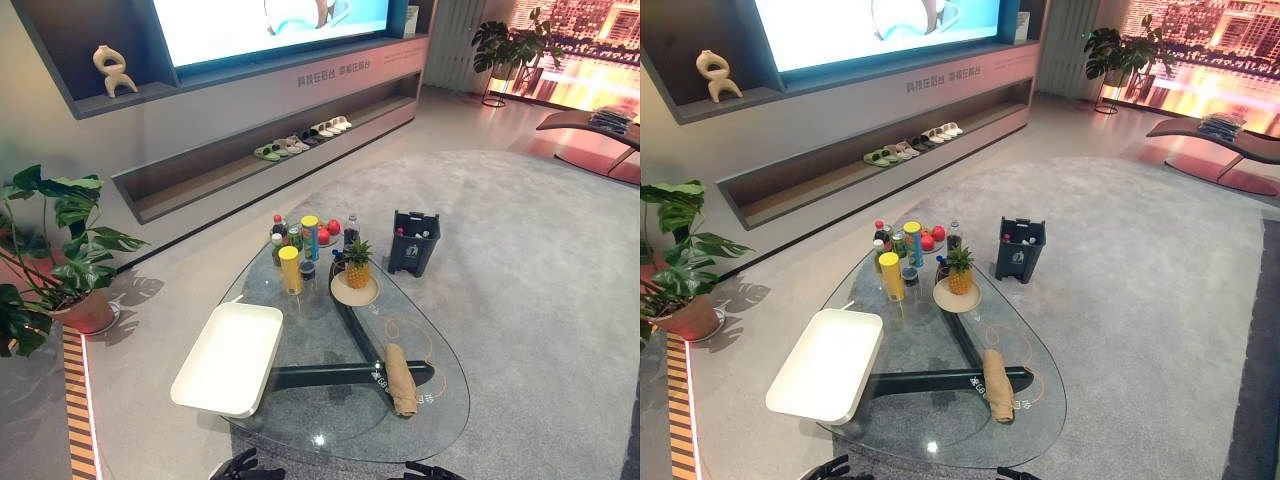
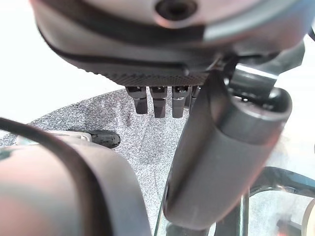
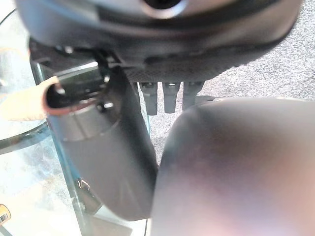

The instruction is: Wipe the table with a cloth and put it in the basket.

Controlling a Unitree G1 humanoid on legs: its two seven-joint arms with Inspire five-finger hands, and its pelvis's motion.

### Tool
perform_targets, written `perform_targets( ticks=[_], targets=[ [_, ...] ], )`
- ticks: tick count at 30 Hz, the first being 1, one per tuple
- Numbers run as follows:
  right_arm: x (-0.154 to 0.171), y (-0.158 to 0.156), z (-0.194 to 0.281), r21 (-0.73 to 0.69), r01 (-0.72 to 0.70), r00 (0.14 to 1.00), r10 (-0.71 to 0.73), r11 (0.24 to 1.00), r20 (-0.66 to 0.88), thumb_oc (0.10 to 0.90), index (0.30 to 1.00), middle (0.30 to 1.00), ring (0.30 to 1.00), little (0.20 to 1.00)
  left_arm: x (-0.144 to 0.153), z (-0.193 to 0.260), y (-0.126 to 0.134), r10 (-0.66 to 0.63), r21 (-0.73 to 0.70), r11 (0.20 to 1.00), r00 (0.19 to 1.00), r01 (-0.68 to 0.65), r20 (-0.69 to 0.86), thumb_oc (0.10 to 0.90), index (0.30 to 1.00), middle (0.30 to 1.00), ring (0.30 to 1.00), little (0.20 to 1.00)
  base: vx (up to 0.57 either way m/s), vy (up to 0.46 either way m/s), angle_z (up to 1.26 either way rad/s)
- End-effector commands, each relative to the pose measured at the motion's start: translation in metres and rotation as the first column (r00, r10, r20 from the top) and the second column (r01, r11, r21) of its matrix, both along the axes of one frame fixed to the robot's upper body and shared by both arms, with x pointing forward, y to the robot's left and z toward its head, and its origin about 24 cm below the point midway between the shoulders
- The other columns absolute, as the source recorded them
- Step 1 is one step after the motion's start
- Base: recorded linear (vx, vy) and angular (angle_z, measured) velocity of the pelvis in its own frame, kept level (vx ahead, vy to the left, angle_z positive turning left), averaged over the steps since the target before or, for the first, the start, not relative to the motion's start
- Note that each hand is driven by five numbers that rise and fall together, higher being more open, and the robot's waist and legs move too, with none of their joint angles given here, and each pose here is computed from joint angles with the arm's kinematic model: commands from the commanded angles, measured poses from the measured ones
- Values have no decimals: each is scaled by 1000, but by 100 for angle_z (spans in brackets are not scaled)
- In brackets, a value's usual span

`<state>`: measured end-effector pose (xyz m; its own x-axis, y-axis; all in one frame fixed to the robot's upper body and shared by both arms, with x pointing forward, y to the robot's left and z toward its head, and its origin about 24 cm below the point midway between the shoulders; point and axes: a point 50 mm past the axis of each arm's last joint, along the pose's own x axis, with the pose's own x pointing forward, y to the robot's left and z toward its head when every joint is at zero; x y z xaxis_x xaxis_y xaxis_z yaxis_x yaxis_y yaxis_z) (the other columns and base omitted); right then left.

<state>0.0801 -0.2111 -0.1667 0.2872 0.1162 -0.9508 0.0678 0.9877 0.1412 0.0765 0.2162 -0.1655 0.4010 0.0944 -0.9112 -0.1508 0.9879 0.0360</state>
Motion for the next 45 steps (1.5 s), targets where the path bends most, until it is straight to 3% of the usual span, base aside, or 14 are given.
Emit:
perform_targets(
  ticks=[1,16,28,37,45],
  targets=[
    [6,11,-1,34,-53,998,53,998,-13,800,900,900,900,900,29,2,-21,-55,-46,997,997,58,61,800,900,900,900,900,0,0,0],
    [17,7,2,-54,-97,992,101,994,72,800,900,900,900,900,28,2,-22,-61,-11,998,997,62,57,800,900,900,900,900,2,-1,0],
    [66,8,22,-156,-1,933,57,988,354,800,900,900,900,900,32,5,-15,-70,63,996,994,65,85,800,900,900,900,900,2,-23,-2],
    [132,19,72,-189,122,754,33,974,656,800,900,900,900,900,65,19,-12,-60,112,993,974,36,220,800,900,900,900,900,-116,-19,-5],
    [168,20,115,-211,235,592,33,949,805,800,900,900,900,900,90,30,-17,-85,113,992,946,52,313,800,900,900,900,900,-57,14,-2]
  ],
)
